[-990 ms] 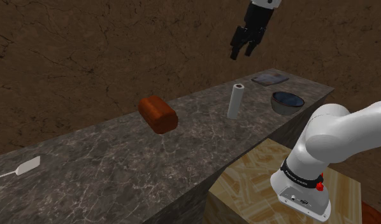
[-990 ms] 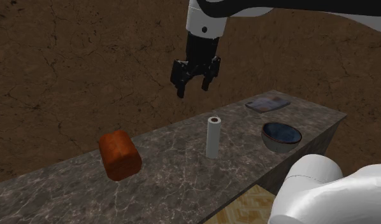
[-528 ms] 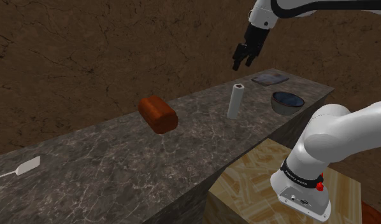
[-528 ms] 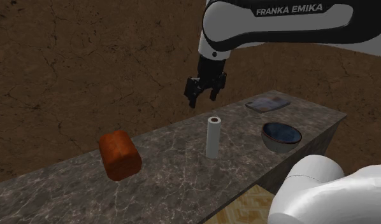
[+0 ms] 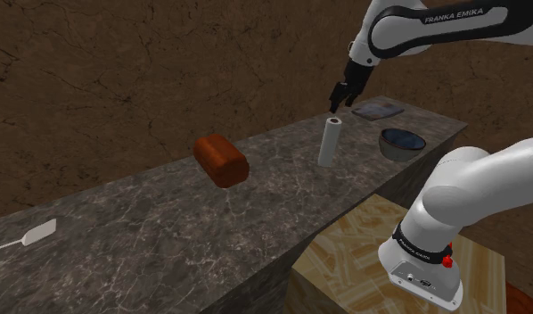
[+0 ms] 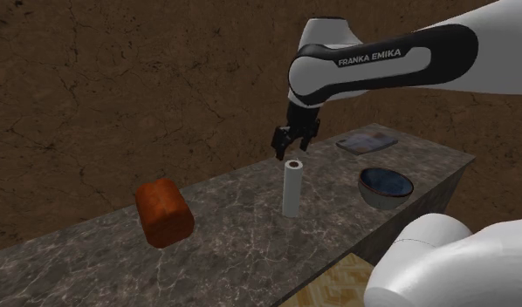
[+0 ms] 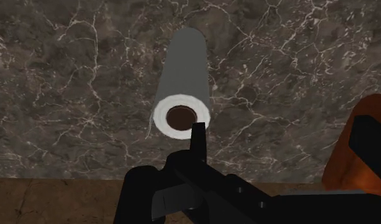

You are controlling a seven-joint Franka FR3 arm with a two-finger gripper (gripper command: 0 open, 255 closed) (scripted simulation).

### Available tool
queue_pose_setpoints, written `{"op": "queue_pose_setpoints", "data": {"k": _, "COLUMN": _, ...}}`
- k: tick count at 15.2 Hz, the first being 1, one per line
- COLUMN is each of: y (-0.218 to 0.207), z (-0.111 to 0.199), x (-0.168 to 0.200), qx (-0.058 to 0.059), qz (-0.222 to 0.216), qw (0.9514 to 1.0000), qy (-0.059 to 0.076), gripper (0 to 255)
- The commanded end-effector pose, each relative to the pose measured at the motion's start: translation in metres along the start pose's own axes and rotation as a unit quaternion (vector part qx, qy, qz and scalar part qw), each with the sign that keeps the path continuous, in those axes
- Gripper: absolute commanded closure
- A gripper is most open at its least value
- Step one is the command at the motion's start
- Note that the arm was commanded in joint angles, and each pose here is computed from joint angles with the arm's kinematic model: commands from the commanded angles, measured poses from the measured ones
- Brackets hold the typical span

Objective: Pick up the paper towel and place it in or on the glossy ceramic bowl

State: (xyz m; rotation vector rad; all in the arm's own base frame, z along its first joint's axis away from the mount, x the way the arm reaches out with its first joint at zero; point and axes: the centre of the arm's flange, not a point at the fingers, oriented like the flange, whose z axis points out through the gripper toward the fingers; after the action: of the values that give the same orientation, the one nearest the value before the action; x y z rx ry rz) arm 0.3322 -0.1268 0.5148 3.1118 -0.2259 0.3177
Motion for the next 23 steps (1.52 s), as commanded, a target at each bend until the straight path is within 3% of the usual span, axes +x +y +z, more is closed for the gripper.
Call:
{"op": "queue_pose_setpoints", "data": {"k": 1, "y": 0.019, "z": 0.017, "x": 0.003, "qx": -0.002, "qz": 0.001, "qw": 1.0000, "qy": 0.001, "gripper": 0}}
{"op": "queue_pose_setpoints", "data": {"k": 6, "y": 0.065, "z": 0.062, "x": 0.008, "qx": -0.006, "qz": 0.003, "qw": 1.0000, "qy": 0.000, "gripper": 0}}
{"op": "queue_pose_setpoints", "data": {"k": 14, "y": 0.069, "z": 0.105, "x": 0.009, "qx": -0.006, "qz": 0.003, "qw": 1.0000, "qy": 0.000, "gripper": 0}}
{"op": "queue_pose_setpoints", "data": {"k": 22, "y": 0.069, "z": 0.105, "x": 0.009, "qx": -0.006, "qz": 0.003, "qw": 1.0000, "qy": 0.000, "gripper": 0}}
{"op": "queue_pose_setpoints", "data": {"k": 23, "y": 0.069, "z": 0.105, "x": 0.009, "qx": -0.006, "qz": 0.003, "qw": 1.0000, "qy": 0.000, "gripper": 255}}
